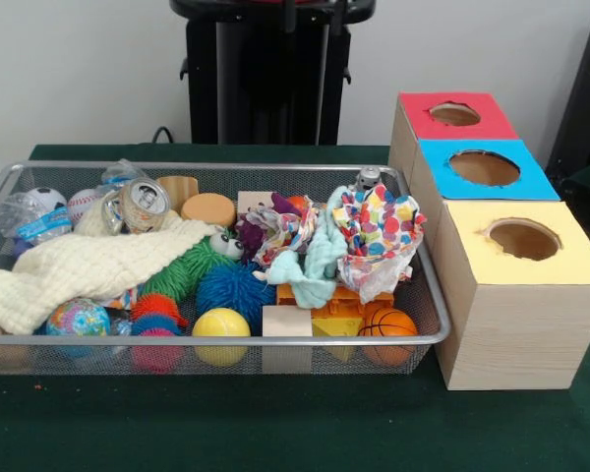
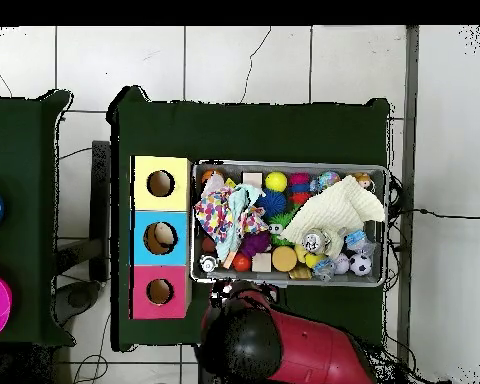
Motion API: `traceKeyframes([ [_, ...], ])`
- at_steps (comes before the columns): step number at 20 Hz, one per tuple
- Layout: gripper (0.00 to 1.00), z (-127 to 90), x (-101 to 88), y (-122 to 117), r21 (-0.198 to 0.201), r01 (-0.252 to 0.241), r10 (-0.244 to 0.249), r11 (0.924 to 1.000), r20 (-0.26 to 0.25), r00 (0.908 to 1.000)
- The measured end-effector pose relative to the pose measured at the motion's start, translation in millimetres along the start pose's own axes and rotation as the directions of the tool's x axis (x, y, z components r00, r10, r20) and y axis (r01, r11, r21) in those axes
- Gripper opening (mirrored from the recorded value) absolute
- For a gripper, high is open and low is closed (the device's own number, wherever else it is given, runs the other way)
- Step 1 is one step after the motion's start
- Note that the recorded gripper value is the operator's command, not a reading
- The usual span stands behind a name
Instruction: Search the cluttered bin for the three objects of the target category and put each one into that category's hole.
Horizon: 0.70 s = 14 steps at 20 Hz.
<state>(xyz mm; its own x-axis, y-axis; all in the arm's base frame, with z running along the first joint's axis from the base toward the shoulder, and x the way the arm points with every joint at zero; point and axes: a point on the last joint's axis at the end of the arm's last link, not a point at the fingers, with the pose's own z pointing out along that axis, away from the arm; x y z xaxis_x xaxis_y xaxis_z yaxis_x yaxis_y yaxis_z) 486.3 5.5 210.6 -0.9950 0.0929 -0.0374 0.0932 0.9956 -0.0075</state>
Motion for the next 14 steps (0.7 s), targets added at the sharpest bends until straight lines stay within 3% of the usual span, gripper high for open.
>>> traceKeyframes([
  [5, 1.0, 21, -1.6, -33, 0.018, 0.015, -0.015, 0.9997, 0.012, 0.9998],
  [14, 1.0, 64, -2.7, -82, 0.059, 0.11, -0.112, 0.9922, 0.031, 0.9933],
])
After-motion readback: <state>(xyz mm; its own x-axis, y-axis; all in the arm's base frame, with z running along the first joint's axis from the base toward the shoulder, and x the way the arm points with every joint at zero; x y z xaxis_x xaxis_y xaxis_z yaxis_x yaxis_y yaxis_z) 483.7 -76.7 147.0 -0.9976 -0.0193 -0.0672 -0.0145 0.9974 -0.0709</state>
